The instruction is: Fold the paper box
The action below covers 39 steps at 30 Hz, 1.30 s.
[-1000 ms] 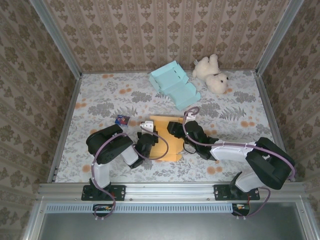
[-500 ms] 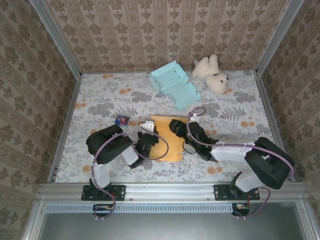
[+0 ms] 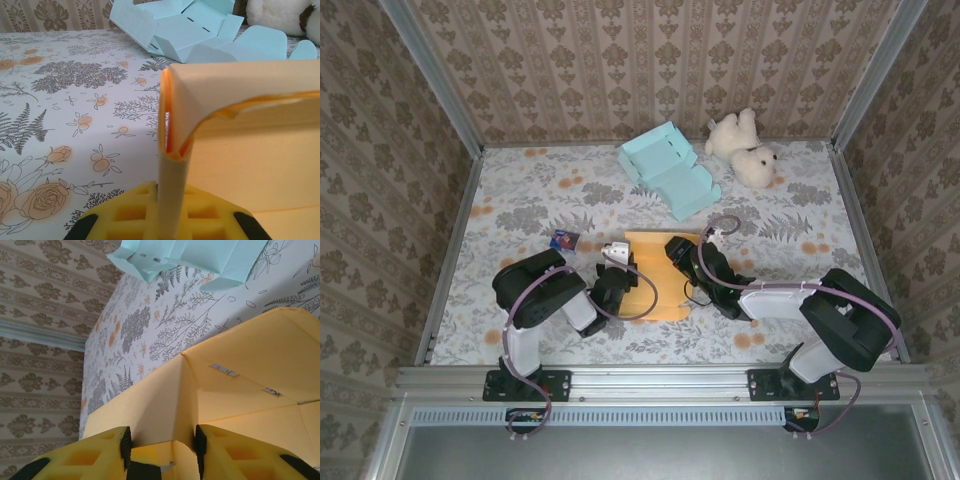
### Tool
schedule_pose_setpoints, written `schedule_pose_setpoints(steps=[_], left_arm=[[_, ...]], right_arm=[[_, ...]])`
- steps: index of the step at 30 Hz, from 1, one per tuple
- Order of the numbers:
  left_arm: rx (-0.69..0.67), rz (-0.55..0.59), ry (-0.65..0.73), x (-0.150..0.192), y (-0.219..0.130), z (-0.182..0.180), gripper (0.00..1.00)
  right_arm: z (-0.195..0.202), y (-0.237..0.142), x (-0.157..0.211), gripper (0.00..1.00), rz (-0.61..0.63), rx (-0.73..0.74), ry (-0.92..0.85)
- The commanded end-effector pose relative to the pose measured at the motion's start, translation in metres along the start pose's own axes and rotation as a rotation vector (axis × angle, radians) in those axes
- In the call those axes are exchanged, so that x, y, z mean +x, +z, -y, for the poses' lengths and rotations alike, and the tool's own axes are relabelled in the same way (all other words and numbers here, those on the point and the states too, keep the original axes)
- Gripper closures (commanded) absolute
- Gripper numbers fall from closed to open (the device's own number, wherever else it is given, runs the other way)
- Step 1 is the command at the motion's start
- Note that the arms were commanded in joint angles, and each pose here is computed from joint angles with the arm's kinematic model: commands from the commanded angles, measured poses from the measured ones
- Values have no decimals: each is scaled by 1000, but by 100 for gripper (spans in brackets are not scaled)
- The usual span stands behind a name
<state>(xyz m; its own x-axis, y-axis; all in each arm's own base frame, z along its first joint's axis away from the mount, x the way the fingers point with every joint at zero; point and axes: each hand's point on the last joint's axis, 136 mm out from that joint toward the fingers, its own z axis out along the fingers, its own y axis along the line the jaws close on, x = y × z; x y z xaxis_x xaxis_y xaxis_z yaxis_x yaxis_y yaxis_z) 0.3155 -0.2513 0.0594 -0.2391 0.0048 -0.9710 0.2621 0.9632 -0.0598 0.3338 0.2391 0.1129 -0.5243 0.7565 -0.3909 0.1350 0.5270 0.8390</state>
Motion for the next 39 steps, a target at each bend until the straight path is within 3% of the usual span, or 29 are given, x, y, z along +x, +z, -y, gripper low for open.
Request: schedule_pose_setpoints(steps=[1, 13, 17, 22, 23, 26, 29, 39], left_arm=[[52, -30, 20, 11, -2, 11, 100], [52, -31, 18, 11, -2, 11, 100], [50, -31, 19, 11, -2, 11, 100], [51, -28, 20, 10, -2, 12, 100], [49, -30, 21, 11, -2, 11, 100], [48, -30, 21, 11, -2, 11, 100], [45, -30, 21, 11, -2, 10, 100], [39, -28, 18, 11, -2, 10, 100]], right_arm=[[4, 1, -7, 63, 34, -1, 86], [7, 1, -10, 74, 45, 4, 110], [9, 1, -10, 85, 48, 10, 113], [10, 1, -10, 90, 48, 14, 115], [11, 1, -10, 89, 48, 18, 112], [13, 0, -11, 72, 50, 30, 105], [13, -2, -11, 63, 44, 36, 79], [26, -29, -18, 52, 36, 119, -89]])
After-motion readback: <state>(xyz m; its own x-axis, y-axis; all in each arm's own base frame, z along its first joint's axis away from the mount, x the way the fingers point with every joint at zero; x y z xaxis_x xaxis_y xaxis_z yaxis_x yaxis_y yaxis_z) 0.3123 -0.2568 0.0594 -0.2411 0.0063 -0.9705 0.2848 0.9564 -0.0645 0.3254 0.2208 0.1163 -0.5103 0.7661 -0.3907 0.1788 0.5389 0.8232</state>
